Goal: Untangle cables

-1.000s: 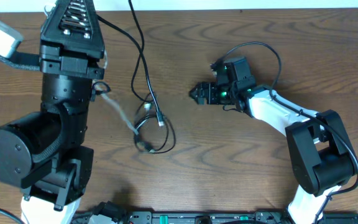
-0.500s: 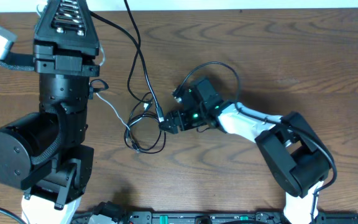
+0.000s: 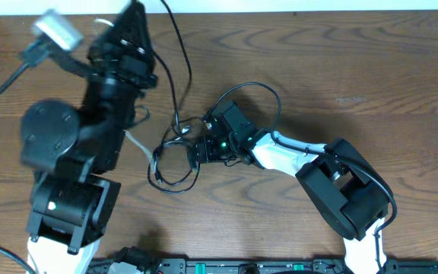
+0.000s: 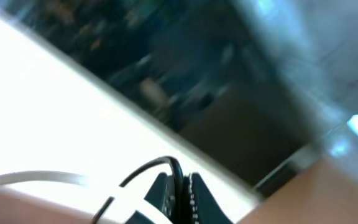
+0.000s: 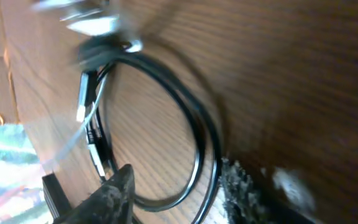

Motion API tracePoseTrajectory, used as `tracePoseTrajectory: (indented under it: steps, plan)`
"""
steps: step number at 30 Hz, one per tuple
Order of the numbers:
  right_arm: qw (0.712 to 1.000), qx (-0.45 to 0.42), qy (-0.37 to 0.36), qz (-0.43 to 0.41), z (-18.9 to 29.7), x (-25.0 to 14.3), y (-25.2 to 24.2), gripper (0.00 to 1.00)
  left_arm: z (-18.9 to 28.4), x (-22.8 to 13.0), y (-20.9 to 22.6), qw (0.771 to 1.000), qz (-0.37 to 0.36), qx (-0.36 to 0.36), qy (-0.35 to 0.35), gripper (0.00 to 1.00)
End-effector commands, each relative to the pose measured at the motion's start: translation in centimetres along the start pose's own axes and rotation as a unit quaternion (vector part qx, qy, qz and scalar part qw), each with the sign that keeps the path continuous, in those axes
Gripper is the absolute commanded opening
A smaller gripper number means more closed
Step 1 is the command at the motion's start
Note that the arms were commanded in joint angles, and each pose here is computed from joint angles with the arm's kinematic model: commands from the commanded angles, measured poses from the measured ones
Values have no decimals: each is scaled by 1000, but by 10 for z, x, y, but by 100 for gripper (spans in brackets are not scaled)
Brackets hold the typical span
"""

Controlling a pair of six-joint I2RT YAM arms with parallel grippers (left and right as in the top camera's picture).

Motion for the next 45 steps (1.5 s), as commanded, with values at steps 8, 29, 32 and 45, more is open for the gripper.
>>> tracePoseTrajectory:
  steps: [8, 29, 32, 45]
  plan:
    - [997, 60, 27, 35, 48, 48, -27, 54, -7, -35, 51, 967, -186, 120, 122, 8]
    - [931, 124, -61, 337, 166, 80, 65, 87, 29, -48, 51, 953, -185, 115, 210, 7]
    - [924, 153, -50, 346, 150, 77, 71, 84, 32, -47, 49, 954, -185, 113, 208, 8]
    - [923, 185, -71, 329, 155, 87, 76, 81, 34, -52, 57, 947, -182, 132, 228, 8]
Point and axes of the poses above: each gripper's point midway between its finger pads, its own z axis back along the fingers, its own y axis along the line the jaws close on, x = y × z, the point moved 8 cm from there along z, back along the fingers, and after that the axes turned 8 degrees about z, right-handed, at the moved point
